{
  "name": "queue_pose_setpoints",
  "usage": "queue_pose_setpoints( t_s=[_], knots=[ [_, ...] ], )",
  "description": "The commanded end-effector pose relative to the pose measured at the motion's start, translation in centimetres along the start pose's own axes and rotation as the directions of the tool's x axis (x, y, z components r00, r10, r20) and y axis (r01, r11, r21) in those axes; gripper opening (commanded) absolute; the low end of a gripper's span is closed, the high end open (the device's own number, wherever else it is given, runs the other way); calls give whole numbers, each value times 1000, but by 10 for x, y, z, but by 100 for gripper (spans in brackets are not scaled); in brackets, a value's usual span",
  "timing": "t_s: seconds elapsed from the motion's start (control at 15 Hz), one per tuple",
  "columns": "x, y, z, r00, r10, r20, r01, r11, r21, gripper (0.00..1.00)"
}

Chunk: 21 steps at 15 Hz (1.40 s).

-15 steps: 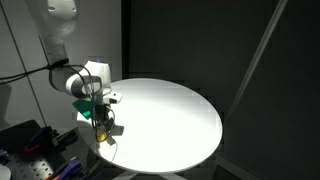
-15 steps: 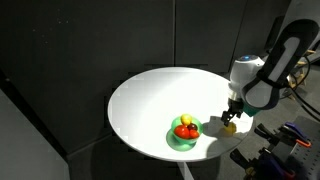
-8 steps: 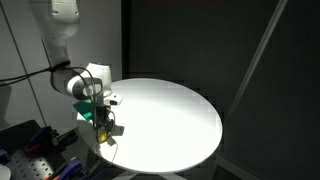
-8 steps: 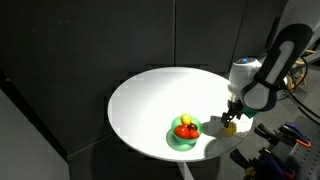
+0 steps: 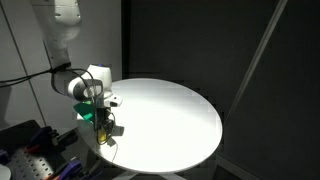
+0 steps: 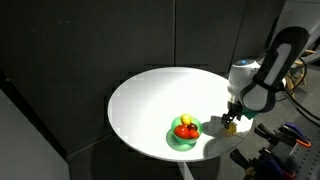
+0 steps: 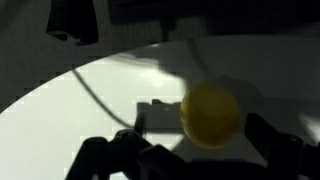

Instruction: Pick up the yellow toy lemon and put it in the green bowl

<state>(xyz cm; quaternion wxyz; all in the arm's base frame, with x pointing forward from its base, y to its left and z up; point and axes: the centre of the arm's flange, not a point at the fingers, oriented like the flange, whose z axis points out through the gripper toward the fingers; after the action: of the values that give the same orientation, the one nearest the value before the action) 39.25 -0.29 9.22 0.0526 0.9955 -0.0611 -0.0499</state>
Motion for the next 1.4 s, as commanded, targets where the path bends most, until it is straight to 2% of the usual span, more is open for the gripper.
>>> queue_pose_setpoints(
  t_s=[0.0, 0.2, 0.27, 0.33, 0.4, 0.67, 1.33],
  knots=[
    [3, -2, 2, 1000, 1, -9, -1, 1000, -1, 100],
    [4, -2, 3, 1000, 1, -8, -1, 1000, -2, 100],
    [4, -2, 3, 1000, 2, -7, -2, 1000, -3, 75],
    [4, -2, 3, 1000, 2, -6, -2, 1000, -3, 73],
    [4, -2, 3, 1000, 3, -5, -3, 1000, -3, 66],
    [2, -2, -2, 1000, -7, 2, 7, 1000, -1, 33],
    [-8, 0, -40, 997, -58, 58, 58, 998, 0, 33]
  ],
)
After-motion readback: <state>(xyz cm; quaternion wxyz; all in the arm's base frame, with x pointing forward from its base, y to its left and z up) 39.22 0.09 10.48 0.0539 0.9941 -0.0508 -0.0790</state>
